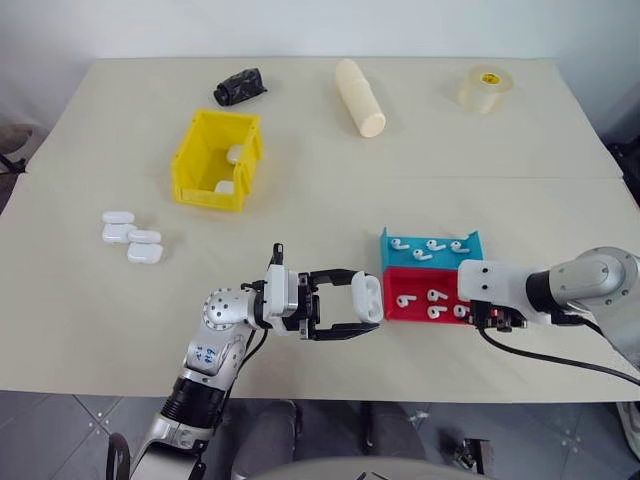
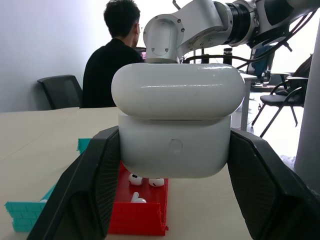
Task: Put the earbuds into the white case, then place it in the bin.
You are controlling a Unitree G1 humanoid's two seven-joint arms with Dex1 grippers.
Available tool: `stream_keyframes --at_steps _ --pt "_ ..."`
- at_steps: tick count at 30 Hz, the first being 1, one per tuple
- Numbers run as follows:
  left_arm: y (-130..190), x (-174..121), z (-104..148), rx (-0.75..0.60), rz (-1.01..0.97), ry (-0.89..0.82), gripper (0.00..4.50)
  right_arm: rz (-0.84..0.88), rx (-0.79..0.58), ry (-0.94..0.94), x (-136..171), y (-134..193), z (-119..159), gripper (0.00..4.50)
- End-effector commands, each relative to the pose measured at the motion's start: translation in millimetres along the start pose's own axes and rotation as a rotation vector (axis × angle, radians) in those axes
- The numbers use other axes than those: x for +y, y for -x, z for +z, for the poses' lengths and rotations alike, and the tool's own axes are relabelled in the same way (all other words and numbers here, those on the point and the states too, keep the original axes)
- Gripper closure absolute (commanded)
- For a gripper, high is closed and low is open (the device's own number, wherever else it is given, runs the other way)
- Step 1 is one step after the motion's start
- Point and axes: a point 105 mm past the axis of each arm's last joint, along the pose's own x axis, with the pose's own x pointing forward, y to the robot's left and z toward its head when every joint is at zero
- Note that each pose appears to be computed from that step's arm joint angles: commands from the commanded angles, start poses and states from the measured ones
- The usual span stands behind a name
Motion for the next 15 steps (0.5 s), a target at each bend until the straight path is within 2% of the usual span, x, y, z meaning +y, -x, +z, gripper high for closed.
stream_keyframes --at_steps 1,3,5,7,9,15 --pt "-6.0 -0.2 11.6 -0.028 -0.018 -0.045 1.71 0.01 0.004 0.002 1.7 -3.4 -0.4 2.28" --pt "-6.0 0.2 12.0 -0.027 -0.015 -0.046 1.71 0.016 0.005 0.004 3.2 -4.6 -0.3 2.28" --pt "-6.0 0.3 12.2 -0.026 -0.013 -0.047 1.71 0.023 0.007 0.005 4.7 -5.5 -0.8 2.66" --pt "-6.0 0.2 12.3 -0.025 -0.012 -0.047 1.71 0.029 0.009 0.005 6.2 -6.1 -1.3 3.17" --pt "-5.9 -0.1 12.4 -0.025 -0.012 -0.046 1.71 0.031 0.006 0.004 6.8 -6.6 -0.7 3.87" --pt "-5.6 0.1 11.8 -0.023 -0.014 -0.042 1.71 0.014 -0.013 -0.004 3.4 -1.6 2.5 3.87"
